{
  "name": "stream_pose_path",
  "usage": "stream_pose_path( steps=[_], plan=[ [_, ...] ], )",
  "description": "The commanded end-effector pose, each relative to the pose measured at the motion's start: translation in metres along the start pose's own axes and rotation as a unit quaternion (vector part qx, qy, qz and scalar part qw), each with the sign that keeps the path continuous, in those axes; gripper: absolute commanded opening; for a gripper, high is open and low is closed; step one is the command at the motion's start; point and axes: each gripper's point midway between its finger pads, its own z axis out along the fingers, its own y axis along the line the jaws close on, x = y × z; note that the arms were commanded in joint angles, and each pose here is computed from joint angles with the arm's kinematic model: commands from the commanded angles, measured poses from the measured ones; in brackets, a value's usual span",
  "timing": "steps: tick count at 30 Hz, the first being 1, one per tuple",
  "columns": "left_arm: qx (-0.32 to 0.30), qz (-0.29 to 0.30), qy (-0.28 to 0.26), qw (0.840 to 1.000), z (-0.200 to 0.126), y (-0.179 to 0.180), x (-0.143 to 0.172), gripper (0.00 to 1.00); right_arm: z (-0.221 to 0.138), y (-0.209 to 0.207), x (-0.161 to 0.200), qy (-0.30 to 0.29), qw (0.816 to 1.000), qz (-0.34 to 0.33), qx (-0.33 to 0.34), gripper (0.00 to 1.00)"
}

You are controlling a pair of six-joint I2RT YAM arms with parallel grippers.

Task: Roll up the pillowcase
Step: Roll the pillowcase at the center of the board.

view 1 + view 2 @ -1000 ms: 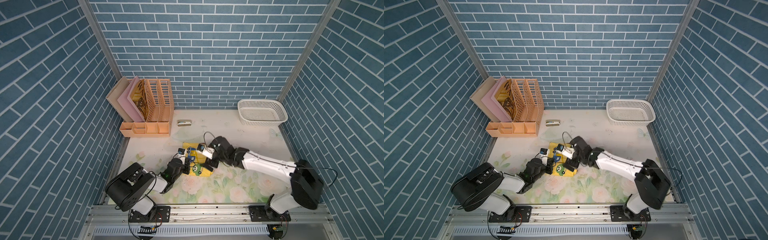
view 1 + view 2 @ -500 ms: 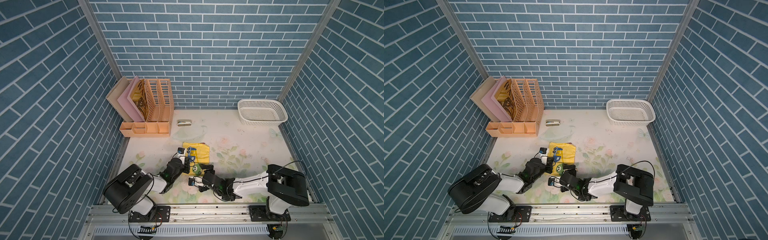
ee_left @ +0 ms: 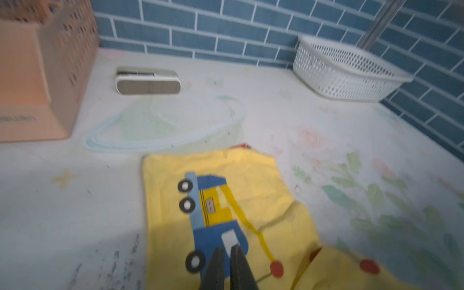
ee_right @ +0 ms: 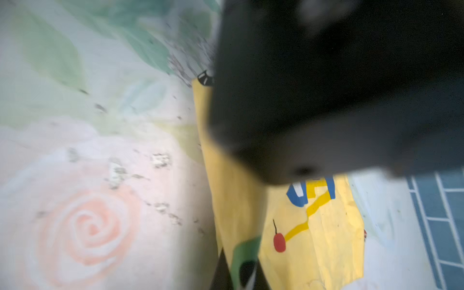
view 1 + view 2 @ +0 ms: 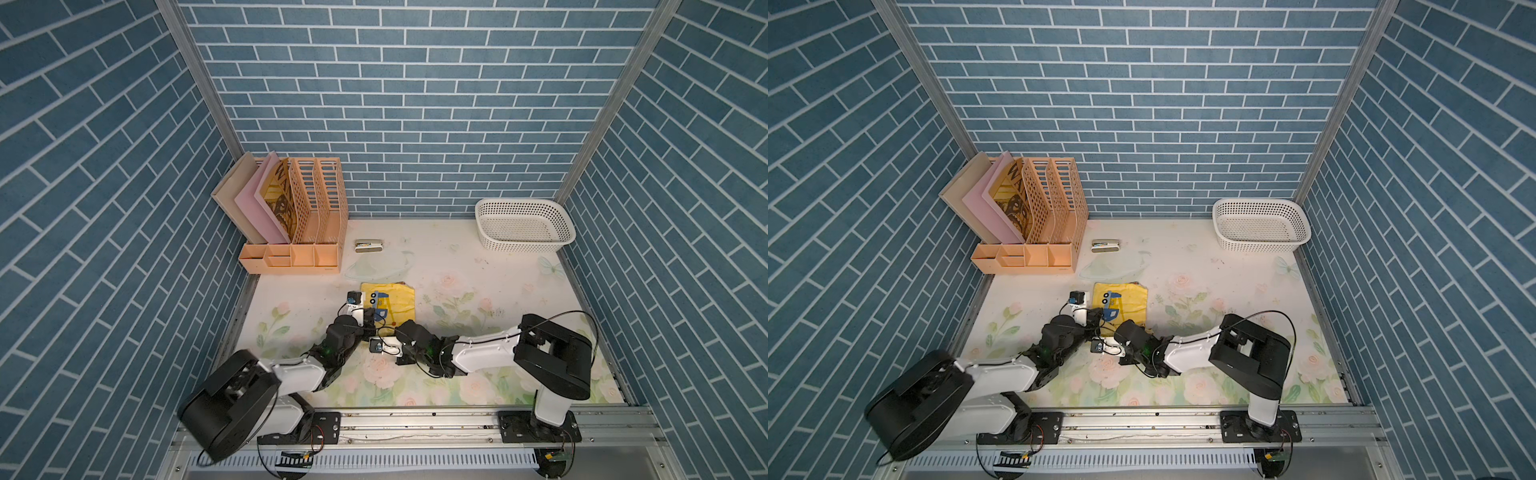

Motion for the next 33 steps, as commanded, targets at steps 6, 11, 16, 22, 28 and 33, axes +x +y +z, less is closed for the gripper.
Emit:
stream_pose_path(
  steps=[6,11,16,22,28,33],
  plan=[
    [0.011,-0.003,-0.023,1.000,-0.017,-0.003,-0.034,0.13,-0.025,0.018,0.004,0.034,0.951,0.164,-0.262,0.00],
    [0.022,-0.027,-0.014,0.999,-0.019,0.001,-0.011,0.12,-0.031,0.014,0.007,0.041,0.905,0.246,-0.346,0.00],
    [0.010,-0.027,-0.019,0.999,-0.025,0.009,-0.005,0.11,-0.040,-0.001,-0.011,0.035,0.842,0.322,-0.432,0.00],
    [0.001,-0.024,-0.032,0.999,-0.030,0.012,-0.010,0.10,-0.050,-0.009,-0.026,0.046,0.797,0.369,-0.476,0.00],
    [-0.007,-0.032,-0.047,0.998,-0.030,0.016,-0.012,0.09,-0.037,-0.028,-0.031,0.076,0.794,0.429,-0.424,0.00],
    [0.001,-0.026,-0.051,0.998,-0.029,0.012,-0.018,0.08,-0.005,-0.023,-0.014,0.121,0.785,0.446,-0.412,0.00]
  ],
)
